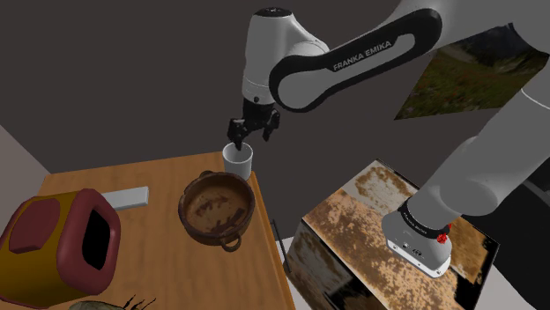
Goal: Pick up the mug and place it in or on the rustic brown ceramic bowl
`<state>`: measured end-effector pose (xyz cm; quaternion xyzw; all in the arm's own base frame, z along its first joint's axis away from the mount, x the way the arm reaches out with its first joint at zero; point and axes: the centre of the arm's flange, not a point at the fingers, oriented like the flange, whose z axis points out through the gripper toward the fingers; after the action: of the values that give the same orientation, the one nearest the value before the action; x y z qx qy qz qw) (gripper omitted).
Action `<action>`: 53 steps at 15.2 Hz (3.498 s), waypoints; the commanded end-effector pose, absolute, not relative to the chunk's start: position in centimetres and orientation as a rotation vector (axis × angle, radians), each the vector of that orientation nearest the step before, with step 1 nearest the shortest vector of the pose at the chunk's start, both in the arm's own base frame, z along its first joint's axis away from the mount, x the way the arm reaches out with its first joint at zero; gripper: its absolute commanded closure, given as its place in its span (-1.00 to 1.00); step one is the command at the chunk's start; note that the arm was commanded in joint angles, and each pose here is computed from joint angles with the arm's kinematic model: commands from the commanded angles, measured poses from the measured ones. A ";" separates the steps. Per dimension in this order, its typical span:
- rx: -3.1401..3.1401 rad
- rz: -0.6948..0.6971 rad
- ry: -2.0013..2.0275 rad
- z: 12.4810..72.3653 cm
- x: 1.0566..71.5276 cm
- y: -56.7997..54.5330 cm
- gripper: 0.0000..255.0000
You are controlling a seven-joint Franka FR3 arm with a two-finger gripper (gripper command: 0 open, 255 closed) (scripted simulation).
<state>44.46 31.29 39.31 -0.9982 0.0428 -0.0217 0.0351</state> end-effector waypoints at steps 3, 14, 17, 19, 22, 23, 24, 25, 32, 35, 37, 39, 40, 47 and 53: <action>-3.068 -0.065 0.132 37.0 44.7 32.0 -1.00; -3.068 -0.065 0.132 35.1 44.8 32.1 -1.00; -3.068 -0.065 0.132 35.1 44.8 32.1 1.00; -3.068 -0.065 0.132 35.1 44.8 32.1 1.00; -3.068 -0.065 0.132 35.1 44.8 32.1 1.00; -3.068 -0.065 0.132 35.1 44.8 32.1 1.00; -3.068 -0.065 0.132 35.1 44.8 32.1 1.00; -3.068 -0.065 0.132 35.6 44.8 32.1 1.00; -3.068 -0.065 0.132 39.3 44.8 32.1 1.00; -3.068 -0.065 0.132 40.9 44.8 32.1 1.00; -3.068 -0.065 0.132 41.9 44.8 32.1 1.00; -3.068 -0.065 0.132 43.0 44.8 32.1 1.00; -3.068 -0.065 0.132 43.5 44.8 32.1 1.00; -3.068 -0.065 0.132 47.2 44.8 32.1 1.00; -3.068 -0.065 0.132 50.2 44.8 32.1 1.00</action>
<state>44.81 32.09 49.74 -0.9982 0.0428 -0.0211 0.0351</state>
